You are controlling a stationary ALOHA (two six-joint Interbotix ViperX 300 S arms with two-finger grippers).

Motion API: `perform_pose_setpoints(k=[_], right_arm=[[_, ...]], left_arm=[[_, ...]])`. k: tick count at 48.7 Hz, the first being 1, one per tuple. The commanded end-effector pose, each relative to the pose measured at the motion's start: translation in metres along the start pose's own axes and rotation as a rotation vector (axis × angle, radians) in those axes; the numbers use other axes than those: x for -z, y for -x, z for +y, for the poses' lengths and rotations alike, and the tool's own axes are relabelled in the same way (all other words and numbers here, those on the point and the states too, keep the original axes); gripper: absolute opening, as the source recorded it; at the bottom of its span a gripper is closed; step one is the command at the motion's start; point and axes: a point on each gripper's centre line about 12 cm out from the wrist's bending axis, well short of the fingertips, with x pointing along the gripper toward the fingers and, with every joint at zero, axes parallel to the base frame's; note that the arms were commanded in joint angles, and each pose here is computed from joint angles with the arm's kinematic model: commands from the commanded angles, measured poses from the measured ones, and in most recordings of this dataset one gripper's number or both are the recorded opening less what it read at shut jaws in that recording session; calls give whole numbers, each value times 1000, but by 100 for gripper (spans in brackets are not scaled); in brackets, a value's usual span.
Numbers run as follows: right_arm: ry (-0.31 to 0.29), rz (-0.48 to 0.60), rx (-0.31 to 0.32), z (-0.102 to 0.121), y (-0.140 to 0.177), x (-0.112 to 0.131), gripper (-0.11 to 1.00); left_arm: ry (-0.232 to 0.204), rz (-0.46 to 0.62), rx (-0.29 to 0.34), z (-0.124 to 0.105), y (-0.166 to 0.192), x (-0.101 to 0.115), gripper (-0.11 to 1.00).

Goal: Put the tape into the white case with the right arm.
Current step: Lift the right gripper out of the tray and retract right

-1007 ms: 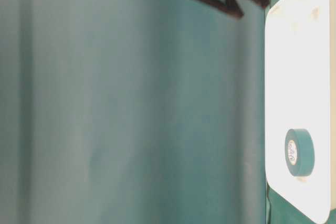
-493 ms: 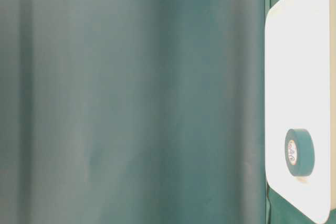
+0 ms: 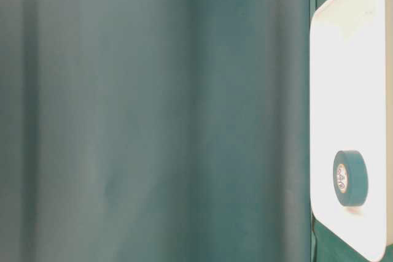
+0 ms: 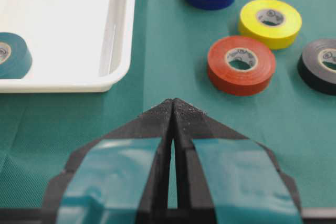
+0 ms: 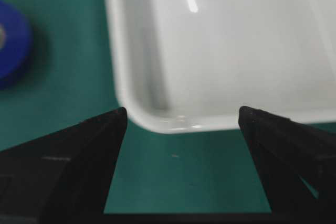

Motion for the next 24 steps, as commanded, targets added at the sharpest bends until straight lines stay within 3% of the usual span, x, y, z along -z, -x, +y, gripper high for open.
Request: perform_pose_setpoints(k=[1,11,24], right_arm=[[3,-16,-39,11,1,-5,59],[-12,1,-125,37,3,-1,59],[40,25,-211,62,7,4,59]], left_arm=[[-1,-11,-3,0,0,-4,0],[-2,-11,-3,0,0,-4,0],[1,-9,-3,0,0,-4,0]])
